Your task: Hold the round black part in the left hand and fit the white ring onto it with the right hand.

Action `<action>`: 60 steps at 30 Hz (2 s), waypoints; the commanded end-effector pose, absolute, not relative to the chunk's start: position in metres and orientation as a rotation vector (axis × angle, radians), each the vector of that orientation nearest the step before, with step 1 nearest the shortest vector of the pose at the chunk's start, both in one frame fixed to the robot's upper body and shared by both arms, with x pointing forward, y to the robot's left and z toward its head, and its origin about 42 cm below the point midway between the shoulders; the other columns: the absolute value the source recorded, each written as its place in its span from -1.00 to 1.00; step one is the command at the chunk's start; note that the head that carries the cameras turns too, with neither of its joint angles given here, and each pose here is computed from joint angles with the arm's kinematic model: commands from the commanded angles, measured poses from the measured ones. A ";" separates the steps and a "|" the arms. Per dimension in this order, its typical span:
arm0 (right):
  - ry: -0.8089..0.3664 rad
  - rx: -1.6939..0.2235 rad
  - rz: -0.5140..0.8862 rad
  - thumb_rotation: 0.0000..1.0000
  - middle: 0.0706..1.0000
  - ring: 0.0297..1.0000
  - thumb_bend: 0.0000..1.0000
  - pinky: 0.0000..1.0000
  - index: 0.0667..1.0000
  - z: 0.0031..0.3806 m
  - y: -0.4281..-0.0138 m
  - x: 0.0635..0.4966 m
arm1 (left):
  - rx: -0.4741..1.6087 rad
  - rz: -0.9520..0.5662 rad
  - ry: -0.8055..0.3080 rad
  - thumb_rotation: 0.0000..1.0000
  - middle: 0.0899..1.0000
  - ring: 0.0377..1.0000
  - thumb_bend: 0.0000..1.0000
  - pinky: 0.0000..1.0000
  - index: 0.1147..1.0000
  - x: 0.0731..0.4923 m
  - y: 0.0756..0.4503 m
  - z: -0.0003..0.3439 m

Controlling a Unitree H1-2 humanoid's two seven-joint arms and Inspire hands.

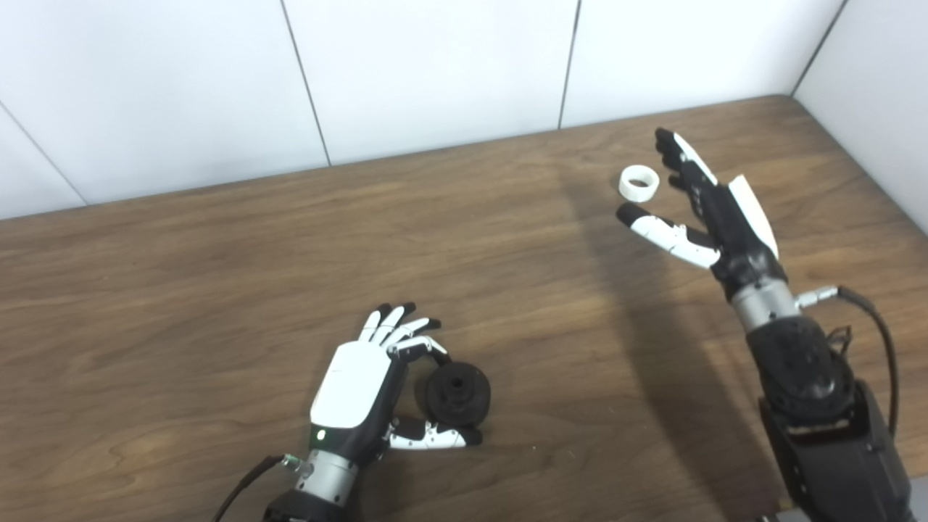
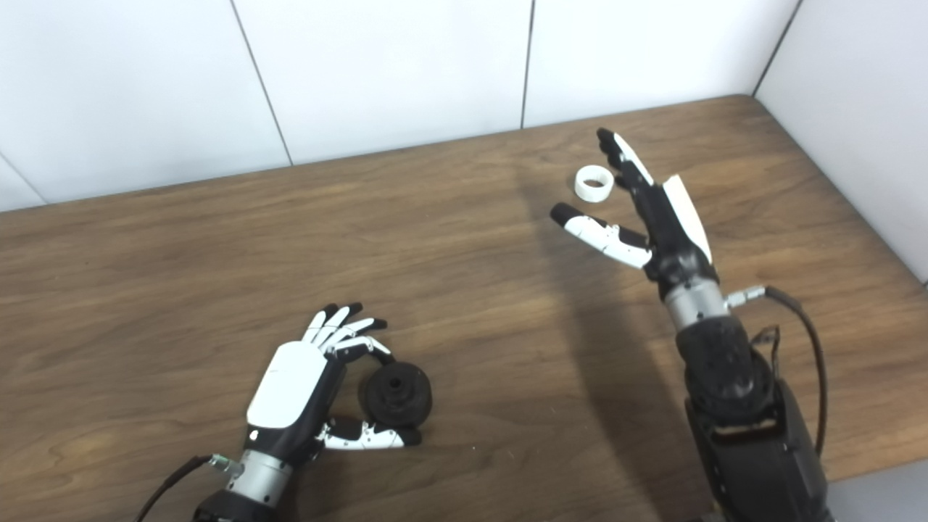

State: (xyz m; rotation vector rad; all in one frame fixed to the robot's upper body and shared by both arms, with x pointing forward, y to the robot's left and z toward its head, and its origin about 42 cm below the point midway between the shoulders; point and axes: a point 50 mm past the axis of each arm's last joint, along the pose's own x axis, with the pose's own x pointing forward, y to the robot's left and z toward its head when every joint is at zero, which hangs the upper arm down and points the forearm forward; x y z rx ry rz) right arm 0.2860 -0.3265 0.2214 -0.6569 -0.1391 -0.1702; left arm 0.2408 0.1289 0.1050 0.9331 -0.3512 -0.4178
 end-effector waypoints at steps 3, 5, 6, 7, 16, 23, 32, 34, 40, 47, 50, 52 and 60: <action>-0.200 -0.783 -0.186 -0.12 0.88 0.91 0.52 0.88 0.75 0.242 -0.337 0.310 | 0.983 -0.447 -0.255 -0.89 0.62 0.88 0.05 1.00 -0.16 0.226 0.147 0.066; -0.195 -0.833 -0.186 -0.16 0.90 0.94 0.55 0.91 0.74 0.245 -0.341 0.321 | 0.979 -0.443 -0.255 -0.89 0.61 0.87 0.05 1.00 -0.16 0.225 0.148 0.063; -0.191 -0.854 -0.188 -0.17 0.90 0.95 0.55 0.90 0.75 0.245 -0.342 0.325 | 0.977 -0.441 -0.255 -0.89 0.61 0.87 0.05 1.00 -0.16 0.224 0.148 0.061; -0.184 -0.875 -0.190 -0.20 0.91 0.96 0.56 0.90 0.74 0.247 -0.344 0.330 | 0.976 -0.440 -0.255 -0.89 0.60 0.87 0.05 1.00 -0.16 0.224 0.149 0.060; -0.137 -0.993 -0.187 -0.34 0.93 0.99 0.64 0.92 0.72 0.258 -0.357 0.369 | 0.978 -0.434 -0.248 -0.88 0.59 0.85 0.05 1.00 -0.16 0.219 0.153 0.054; -0.071 -1.058 -0.197 -0.44 0.94 1.00 0.65 0.99 0.69 0.264 -0.368 0.393 | 0.978 -0.439 -0.248 -0.88 0.60 0.85 0.05 1.00 -0.16 0.216 0.152 0.051; -0.010 -1.141 -0.184 -0.49 0.93 0.99 0.72 1.00 0.65 0.278 -0.380 0.412 | 0.988 -0.445 -0.236 -0.88 0.60 0.86 0.05 1.00 -0.16 0.214 0.150 0.050; -0.013 -1.150 -0.185 -0.49 0.92 0.99 0.73 1.00 0.64 0.281 -0.380 0.413 | 0.990 -0.449 -0.233 -0.88 0.60 0.86 0.05 1.00 -0.16 0.213 0.150 0.050; -0.012 -1.169 -0.168 -0.47 0.93 0.99 0.73 1.00 0.65 0.287 -0.379 0.414 | 1.018 -0.464 -0.226 -0.88 0.61 0.87 0.05 1.00 -0.16 0.213 0.150 0.048; 0.022 -1.202 -0.147 -0.45 0.94 1.00 0.76 1.00 0.66 0.294 -0.378 0.417 | 1.047 -0.483 -0.210 -0.88 0.61 0.86 0.05 1.00 -0.16 0.212 0.152 0.041; 0.036 -1.211 -0.139 -0.46 0.94 1.00 0.79 1.00 0.64 0.295 -0.377 0.418 | 1.071 -0.493 -0.199 -0.88 0.60 0.87 0.05 1.00 -0.16 0.211 0.153 0.039; 0.047 -1.217 -0.133 -0.49 0.94 1.00 0.79 1.00 0.63 0.295 -0.376 0.419 | 1.081 -0.496 -0.194 -0.88 0.59 0.86 0.05 1.00 -0.16 0.210 0.153 0.037; 0.114 -1.268 -0.109 -0.48 0.91 1.00 0.82 1.00 0.59 0.290 -0.380 0.426 | 1.097 -0.498 -0.189 -0.88 0.58 0.85 0.05 1.00 -0.16 0.209 0.152 0.033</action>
